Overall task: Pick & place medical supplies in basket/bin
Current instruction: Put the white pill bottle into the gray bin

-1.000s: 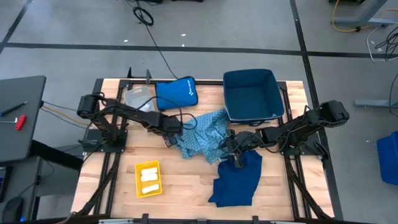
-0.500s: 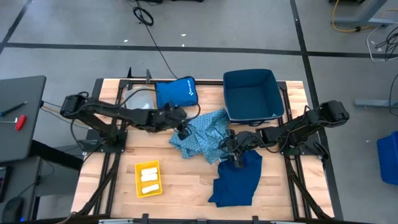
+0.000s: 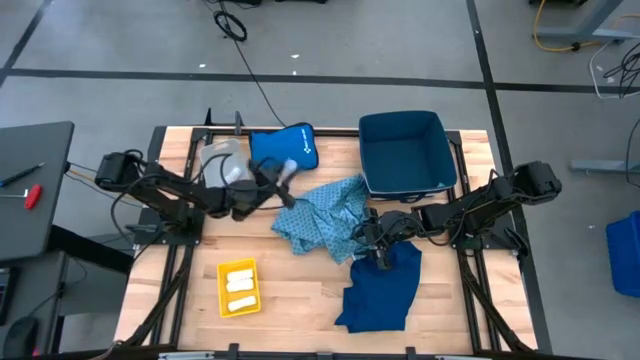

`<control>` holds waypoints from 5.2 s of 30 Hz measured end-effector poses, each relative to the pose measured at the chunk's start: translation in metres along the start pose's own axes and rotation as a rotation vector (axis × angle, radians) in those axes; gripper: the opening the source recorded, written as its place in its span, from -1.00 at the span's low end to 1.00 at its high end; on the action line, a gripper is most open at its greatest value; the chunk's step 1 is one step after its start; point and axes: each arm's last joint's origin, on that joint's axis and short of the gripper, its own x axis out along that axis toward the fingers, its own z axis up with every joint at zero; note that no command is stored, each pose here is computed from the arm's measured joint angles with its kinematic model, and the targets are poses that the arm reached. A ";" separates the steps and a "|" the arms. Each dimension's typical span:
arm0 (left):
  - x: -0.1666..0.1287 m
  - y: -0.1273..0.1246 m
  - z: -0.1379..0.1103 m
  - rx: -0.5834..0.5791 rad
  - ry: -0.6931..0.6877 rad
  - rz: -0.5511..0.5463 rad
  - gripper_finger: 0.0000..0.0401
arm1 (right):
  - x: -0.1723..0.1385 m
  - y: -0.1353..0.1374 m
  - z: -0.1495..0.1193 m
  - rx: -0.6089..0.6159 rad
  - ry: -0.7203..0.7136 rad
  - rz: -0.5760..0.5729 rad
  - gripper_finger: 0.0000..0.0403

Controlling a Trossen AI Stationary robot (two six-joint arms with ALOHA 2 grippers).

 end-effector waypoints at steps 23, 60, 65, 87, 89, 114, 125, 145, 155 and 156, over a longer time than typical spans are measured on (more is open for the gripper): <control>-0.045 0.067 -0.060 -0.295 -0.027 0.567 -0.24 | 0.000 0.000 0.001 0.007 -0.008 -0.001 0.14; -0.010 0.087 -0.072 -0.141 0.296 0.379 0.33 | 0.000 0.000 0.001 0.001 -0.007 -0.002 0.14; -0.001 0.081 -0.052 -0.066 0.280 0.323 0.26 | 0.000 0.000 0.001 -0.003 -0.007 -0.002 0.14; -0.020 0.029 0.039 0.220 0.768 -0.617 0.04 | 0.000 0.000 0.000 -0.009 -0.003 0.009 0.14; -0.031 0.023 0.036 0.305 0.801 -0.730 0.04 | 0.000 0.000 0.000 -0.018 0.003 0.010 0.14; -0.017 0.011 -0.025 0.378 1.199 -0.335 0.22 | 0.000 0.000 -0.003 -0.018 0.031 0.014 0.14; -0.014 0.016 -0.029 0.229 1.282 -0.245 0.22 | 0.000 0.000 -0.003 -0.018 0.035 0.013 0.14; -0.012 0.016 -0.035 0.252 1.298 -0.161 0.22 | 0.000 0.000 -0.003 -0.019 0.037 0.013 0.14; -0.005 0.009 -0.053 0.281 1.339 -0.133 0.22 | 0.000 0.000 -0.004 -0.025 0.037 0.013 0.14; -0.005 0.008 -0.054 0.286 1.342 -0.135 0.21 | 0.000 0.000 -0.004 -0.025 0.037 0.014 0.14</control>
